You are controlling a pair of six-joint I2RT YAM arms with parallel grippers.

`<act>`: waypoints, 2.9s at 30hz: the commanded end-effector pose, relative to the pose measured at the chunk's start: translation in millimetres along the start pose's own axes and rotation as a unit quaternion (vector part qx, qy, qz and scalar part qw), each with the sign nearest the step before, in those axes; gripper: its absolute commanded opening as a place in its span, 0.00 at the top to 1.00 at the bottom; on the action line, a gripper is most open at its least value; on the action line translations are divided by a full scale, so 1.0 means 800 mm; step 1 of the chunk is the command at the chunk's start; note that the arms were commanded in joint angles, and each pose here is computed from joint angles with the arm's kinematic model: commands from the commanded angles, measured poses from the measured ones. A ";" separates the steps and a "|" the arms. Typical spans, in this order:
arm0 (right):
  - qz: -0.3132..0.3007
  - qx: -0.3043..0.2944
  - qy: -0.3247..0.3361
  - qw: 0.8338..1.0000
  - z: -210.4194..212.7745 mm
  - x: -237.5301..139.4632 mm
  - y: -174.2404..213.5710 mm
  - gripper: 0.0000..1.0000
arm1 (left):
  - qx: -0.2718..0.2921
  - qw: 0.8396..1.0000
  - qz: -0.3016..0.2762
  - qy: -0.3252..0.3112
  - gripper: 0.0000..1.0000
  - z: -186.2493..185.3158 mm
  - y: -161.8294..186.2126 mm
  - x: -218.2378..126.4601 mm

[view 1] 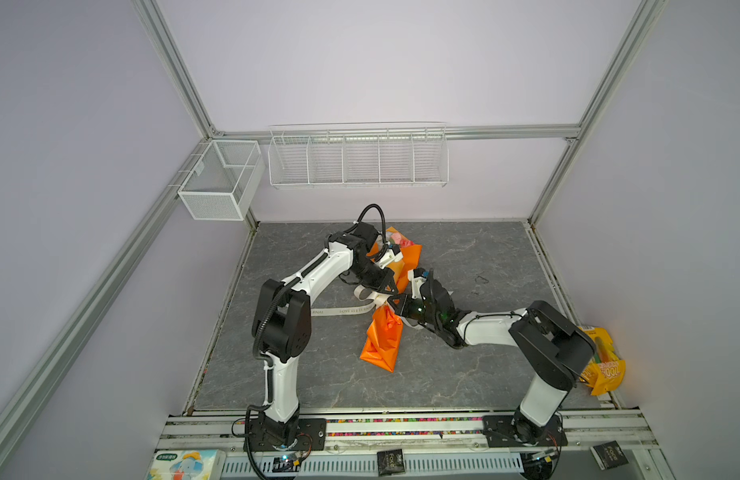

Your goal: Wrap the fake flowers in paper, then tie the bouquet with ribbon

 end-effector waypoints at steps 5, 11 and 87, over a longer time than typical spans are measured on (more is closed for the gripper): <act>-0.076 0.000 -0.049 0.996 0.012 0.015 -0.029 0.93 | 0.004 1.000 -0.007 0.019 0.89 -0.010 -0.004 -0.010; -0.112 0.004 -0.059 0.992 0.006 0.015 -0.022 0.92 | -0.005 1.000 -0.009 0.016 0.89 -0.004 -0.006 -0.008; -0.171 -0.140 -0.053 0.974 -0.011 0.028 -0.053 0.93 | 0.058 0.998 0.032 0.016 0.55 0.061 -0.030 0.004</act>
Point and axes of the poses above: each gripper's point midway between its finger pads, its own x axis out along the fingers, its own z axis along the line the jaws close on, y = z × x, the point moved 6 cm from there along -x, back along the fingers, and after that the axes turned 2 degrees about -x, right-handed, at the moved point
